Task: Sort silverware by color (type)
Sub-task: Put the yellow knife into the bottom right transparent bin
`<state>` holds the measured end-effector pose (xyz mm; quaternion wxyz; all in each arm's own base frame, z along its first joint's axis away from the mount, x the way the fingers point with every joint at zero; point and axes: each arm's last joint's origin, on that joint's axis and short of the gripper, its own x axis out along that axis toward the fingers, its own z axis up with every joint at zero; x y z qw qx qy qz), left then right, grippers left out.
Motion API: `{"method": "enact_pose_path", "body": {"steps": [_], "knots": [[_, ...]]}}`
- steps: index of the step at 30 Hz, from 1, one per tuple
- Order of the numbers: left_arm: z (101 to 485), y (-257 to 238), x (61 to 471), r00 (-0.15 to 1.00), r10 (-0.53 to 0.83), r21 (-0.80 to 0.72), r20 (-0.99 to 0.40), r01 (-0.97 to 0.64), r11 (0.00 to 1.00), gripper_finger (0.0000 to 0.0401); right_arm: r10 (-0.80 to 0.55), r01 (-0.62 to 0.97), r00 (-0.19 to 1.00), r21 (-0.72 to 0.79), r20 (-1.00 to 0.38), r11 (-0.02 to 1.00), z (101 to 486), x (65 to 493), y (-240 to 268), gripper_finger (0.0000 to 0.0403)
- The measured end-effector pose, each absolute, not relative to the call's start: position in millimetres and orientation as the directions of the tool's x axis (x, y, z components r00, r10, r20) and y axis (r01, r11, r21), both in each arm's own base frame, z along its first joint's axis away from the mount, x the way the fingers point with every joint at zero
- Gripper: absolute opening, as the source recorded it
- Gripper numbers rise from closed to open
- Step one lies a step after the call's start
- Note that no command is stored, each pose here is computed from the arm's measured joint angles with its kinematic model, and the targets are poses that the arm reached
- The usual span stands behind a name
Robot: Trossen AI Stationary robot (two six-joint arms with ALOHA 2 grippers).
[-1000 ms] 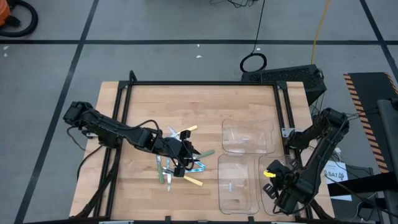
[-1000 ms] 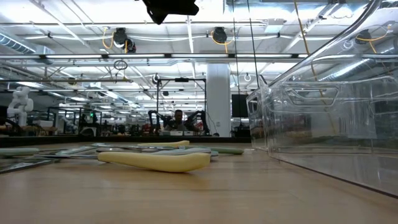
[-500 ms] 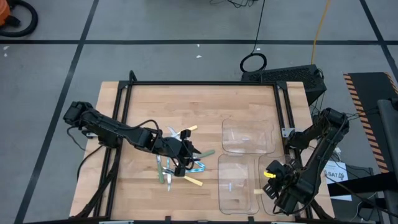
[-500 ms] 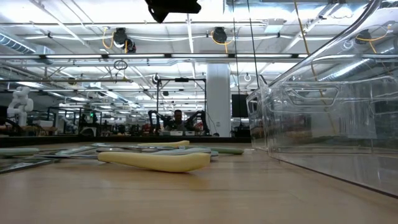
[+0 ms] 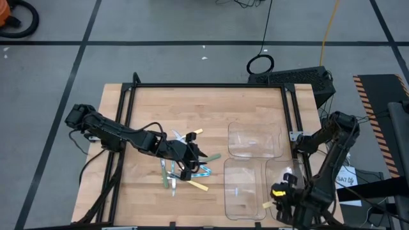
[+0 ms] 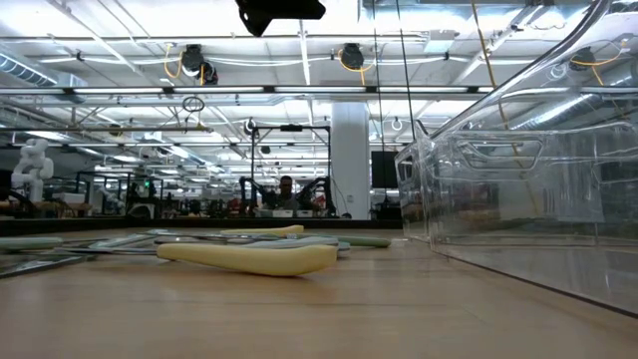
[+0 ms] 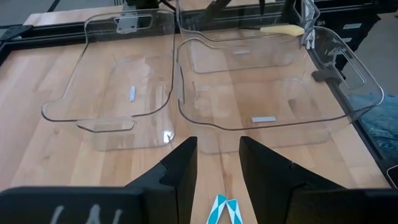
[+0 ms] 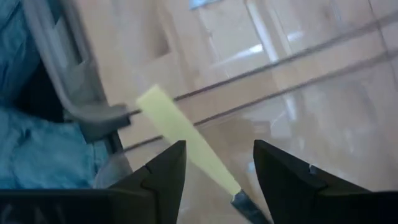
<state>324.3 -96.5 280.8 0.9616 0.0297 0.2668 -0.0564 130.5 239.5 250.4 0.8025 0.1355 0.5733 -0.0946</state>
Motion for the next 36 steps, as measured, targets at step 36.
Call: {"method": "enact_pose_path", "body": {"steps": [36], "knots": [[281.7,-96.4,325.0,0.857,-0.093,0.033,-0.506,0.126,0.991,0.0129,-0.022,-0.008,0.440,-0.029,-0.898,1.000,222.9,146.2,264.9,0.0172]]}}
